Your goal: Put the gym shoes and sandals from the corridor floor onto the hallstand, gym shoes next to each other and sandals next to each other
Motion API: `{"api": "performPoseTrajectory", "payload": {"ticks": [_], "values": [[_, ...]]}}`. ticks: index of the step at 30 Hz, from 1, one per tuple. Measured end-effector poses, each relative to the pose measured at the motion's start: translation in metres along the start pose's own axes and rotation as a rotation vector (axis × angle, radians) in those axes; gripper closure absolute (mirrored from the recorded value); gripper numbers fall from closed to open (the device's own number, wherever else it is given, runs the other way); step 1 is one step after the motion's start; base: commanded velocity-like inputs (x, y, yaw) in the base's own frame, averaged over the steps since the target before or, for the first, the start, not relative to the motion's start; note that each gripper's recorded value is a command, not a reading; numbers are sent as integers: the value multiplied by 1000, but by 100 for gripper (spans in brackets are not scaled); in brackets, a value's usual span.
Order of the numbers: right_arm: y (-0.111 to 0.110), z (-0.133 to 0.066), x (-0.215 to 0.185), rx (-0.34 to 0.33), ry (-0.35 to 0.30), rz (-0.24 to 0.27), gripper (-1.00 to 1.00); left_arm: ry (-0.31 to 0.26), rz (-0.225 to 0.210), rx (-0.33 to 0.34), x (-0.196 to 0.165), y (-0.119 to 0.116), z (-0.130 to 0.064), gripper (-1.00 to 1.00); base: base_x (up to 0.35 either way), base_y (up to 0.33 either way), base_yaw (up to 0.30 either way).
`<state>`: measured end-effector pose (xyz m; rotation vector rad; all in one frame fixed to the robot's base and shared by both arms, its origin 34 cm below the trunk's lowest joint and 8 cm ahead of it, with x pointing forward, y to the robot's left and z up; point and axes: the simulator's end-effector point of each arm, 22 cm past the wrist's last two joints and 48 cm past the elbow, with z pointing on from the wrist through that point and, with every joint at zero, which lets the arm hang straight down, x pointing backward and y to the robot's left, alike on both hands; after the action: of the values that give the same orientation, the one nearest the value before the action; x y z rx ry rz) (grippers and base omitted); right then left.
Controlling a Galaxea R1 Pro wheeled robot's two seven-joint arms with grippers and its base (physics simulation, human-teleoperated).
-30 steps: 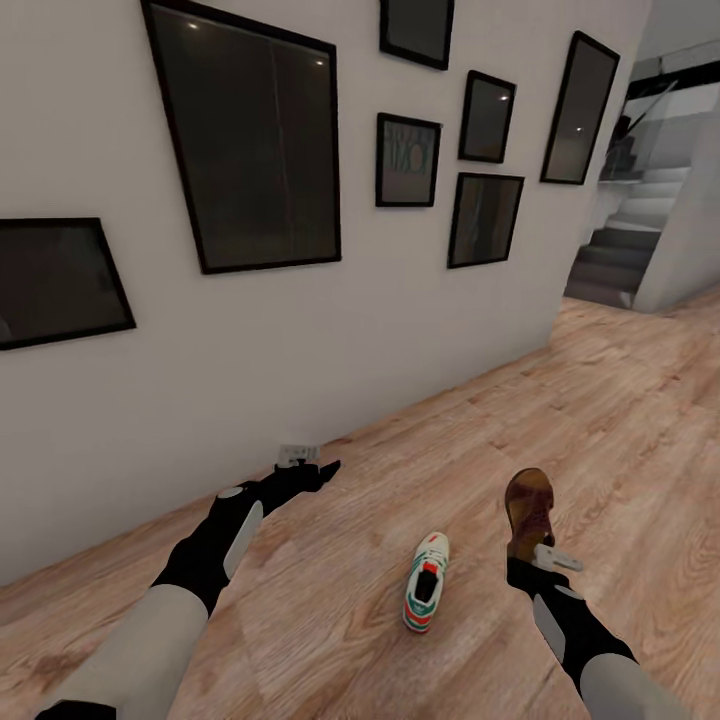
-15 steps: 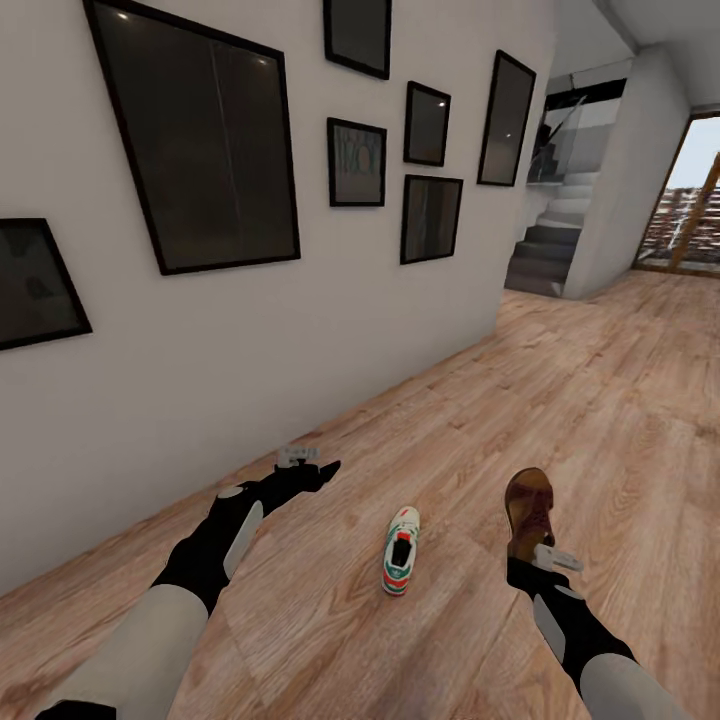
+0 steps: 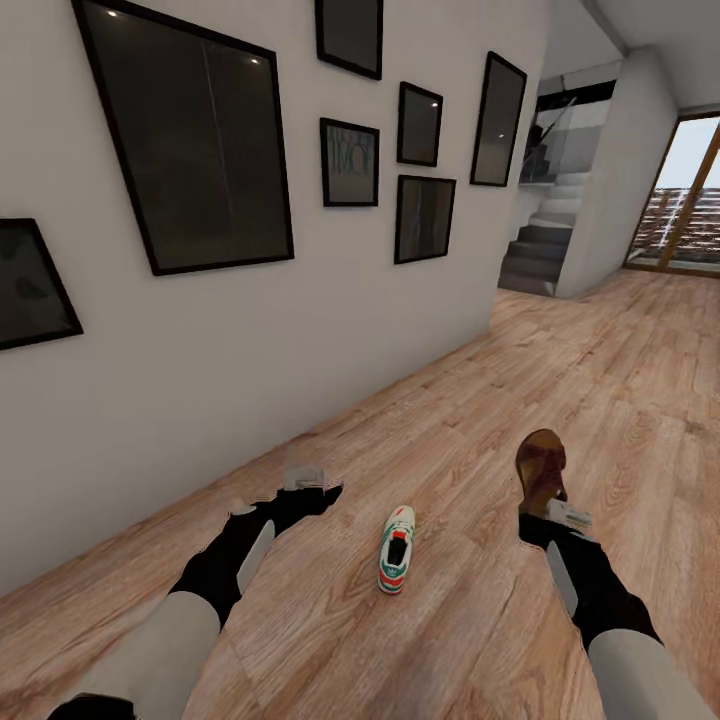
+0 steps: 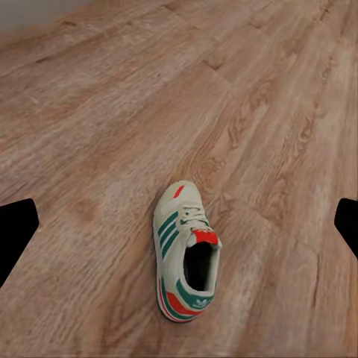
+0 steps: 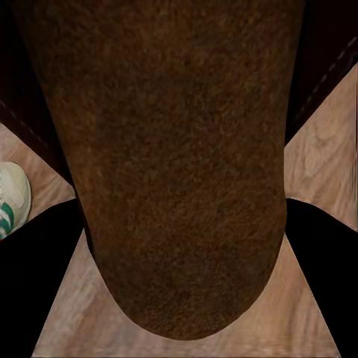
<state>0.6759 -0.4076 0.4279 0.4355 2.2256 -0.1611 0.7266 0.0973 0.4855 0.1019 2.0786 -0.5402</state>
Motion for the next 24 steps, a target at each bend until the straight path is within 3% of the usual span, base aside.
{"api": "performPoseTrajectory", "payload": {"ticks": [3, 6, 10, 16, 24], "values": [[-1, -16, -27, 3, 25, -2, 100, 19, -10, -110, 10, 20, 1, -100, 0, 0, 0], [-2, -26, -47, 5, 7, -1, 100, 16, -12, -150, 14, 29, 1, -100, 0, 0, 0], [-3, -30, -52, 6, 3, -1, 100, -3, -11, -163, 14, 33, 1, -100, 0, 0, -43], [-4, -31, -54, 6, 1, -1, 100, -8, -11, -165, 15, 33, 2, -100, 26, 0, -252], [-3, -31, -54, 6, 2, -3, 100, 0, -12, -166, 19, 33, 2, -100, 300, 0, -299]]}}
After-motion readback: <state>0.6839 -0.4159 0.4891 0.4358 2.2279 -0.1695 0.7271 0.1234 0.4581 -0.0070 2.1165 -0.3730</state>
